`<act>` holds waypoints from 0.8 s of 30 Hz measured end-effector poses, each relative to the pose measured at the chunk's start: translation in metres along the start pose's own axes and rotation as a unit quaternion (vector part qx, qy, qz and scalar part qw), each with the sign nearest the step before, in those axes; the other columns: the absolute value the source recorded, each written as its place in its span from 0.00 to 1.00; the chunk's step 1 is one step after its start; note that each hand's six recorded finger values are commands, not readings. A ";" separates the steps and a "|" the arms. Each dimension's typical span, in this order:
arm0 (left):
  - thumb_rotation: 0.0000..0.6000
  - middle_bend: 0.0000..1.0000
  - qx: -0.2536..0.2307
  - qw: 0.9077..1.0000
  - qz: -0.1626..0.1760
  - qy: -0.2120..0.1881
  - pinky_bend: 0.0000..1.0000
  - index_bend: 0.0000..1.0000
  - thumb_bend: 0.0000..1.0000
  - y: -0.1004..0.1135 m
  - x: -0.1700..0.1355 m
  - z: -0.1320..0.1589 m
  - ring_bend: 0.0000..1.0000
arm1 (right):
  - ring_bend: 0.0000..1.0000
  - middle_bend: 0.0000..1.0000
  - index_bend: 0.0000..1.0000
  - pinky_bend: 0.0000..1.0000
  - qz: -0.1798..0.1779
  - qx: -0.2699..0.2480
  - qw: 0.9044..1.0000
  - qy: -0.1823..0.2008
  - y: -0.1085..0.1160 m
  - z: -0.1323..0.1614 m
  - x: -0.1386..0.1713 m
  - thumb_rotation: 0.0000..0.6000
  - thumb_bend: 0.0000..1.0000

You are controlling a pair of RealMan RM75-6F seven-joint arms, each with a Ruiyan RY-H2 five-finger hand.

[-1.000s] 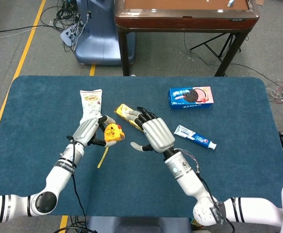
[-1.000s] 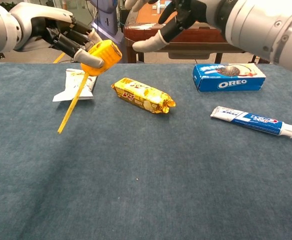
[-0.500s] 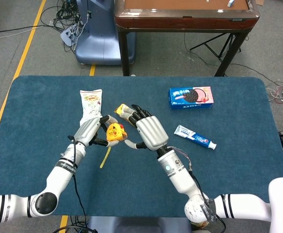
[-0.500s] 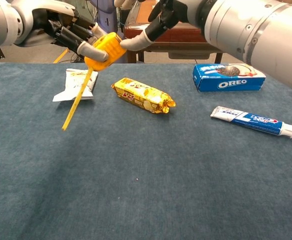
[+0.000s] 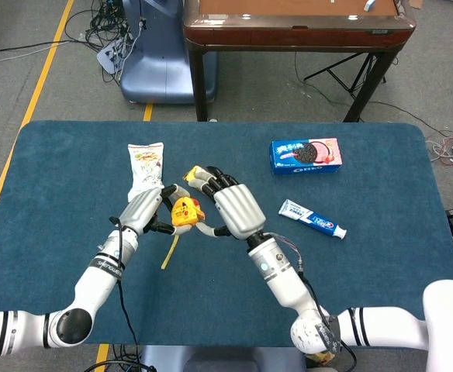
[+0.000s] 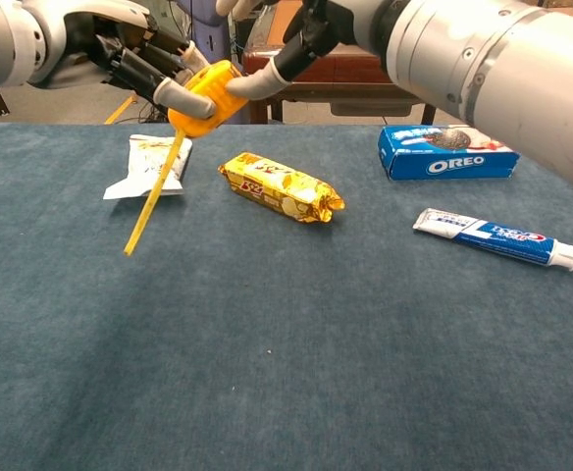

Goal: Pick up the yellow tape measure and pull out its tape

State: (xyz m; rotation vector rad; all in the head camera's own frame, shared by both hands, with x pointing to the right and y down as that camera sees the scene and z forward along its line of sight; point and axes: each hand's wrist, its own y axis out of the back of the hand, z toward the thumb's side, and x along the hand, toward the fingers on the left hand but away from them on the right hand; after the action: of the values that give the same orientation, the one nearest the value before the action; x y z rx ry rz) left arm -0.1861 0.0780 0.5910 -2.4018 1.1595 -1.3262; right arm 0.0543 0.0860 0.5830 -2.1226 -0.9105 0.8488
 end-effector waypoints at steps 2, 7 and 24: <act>1.00 0.54 0.001 1.000 -0.001 0.000 0.19 0.49 0.20 0.000 0.000 0.000 0.44 | 0.09 0.18 0.22 0.21 0.000 0.001 1.000 0.000 0.000 0.001 -0.001 1.00 0.30; 1.00 0.54 0.001 1.000 0.000 0.000 0.19 0.49 0.20 0.001 -0.002 0.000 0.44 | 0.09 0.19 0.22 0.21 -0.002 0.005 1.000 -0.004 0.000 0.000 -0.002 1.00 0.30; 1.00 0.54 0.001 1.000 0.003 0.006 0.20 0.48 0.20 0.006 -0.005 -0.007 0.44 | 0.10 0.26 0.24 0.21 -0.017 0.018 1.000 -0.015 0.003 -0.005 -0.006 1.00 0.51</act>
State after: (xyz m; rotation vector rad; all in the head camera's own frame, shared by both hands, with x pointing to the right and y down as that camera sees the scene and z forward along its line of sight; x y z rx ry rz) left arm -0.1962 0.0786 0.5888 -2.3912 1.1677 -1.3397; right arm 0.0556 0.0781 0.5853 -2.0629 -0.9382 0.8750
